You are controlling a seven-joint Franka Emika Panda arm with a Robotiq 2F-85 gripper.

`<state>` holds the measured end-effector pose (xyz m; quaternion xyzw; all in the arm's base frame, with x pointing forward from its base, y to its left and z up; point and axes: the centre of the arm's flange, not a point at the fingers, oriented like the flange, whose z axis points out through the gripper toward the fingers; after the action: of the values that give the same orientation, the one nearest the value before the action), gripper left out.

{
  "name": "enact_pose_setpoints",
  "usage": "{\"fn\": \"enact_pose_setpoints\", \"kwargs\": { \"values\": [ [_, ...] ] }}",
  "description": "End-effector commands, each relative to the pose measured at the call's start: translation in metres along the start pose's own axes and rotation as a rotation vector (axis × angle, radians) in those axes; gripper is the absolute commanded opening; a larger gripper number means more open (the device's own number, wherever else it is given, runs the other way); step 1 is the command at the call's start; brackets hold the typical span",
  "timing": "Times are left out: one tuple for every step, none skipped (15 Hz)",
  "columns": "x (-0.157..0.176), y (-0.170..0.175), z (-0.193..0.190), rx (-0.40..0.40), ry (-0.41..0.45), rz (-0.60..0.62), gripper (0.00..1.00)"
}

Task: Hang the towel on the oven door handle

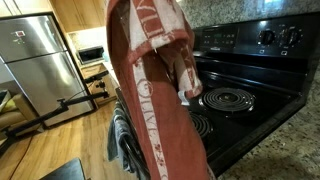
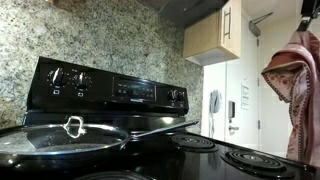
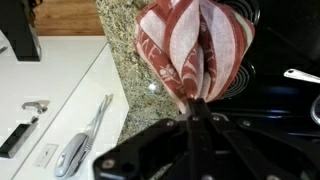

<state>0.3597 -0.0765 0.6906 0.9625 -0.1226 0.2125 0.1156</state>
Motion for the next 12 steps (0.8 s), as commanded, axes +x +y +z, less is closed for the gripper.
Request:
{"fn": "enact_pose_setpoints", "kwargs": {
  "values": [
    [0.000, 0.000, 0.002, 0.000, -0.003, -0.001, 0.01],
    [-0.001, 0.000, 0.003, 0.000, -0.006, -0.001, 0.01],
    [-0.001, 0.000, 0.004, 0.000, -0.008, -0.001, 0.01],
    [-0.001, 0.000, 0.004, 0.000, -0.008, -0.001, 0.01],
    [-0.001, 0.000, 0.004, 0.000, -0.008, -0.001, 0.00],
    [0.002, 0.002, 0.009, -0.045, -0.018, 0.016, 0.00],
    [0.004, 0.001, 0.015, -0.057, -0.033, 0.007, 0.00],
    [0.003, -0.001, 0.018, -0.060, -0.035, -0.005, 0.00],
    [0.001, -0.007, 0.017, -0.056, -0.039, -0.034, 0.00],
    [-0.001, -0.014, 0.014, -0.061, -0.038, -0.066, 0.00],
    [-0.002, -0.023, 0.012, -0.067, -0.032, -0.092, 0.00],
    [-0.003, -0.033, 0.008, -0.077, -0.024, -0.116, 0.00]
  ]
}}
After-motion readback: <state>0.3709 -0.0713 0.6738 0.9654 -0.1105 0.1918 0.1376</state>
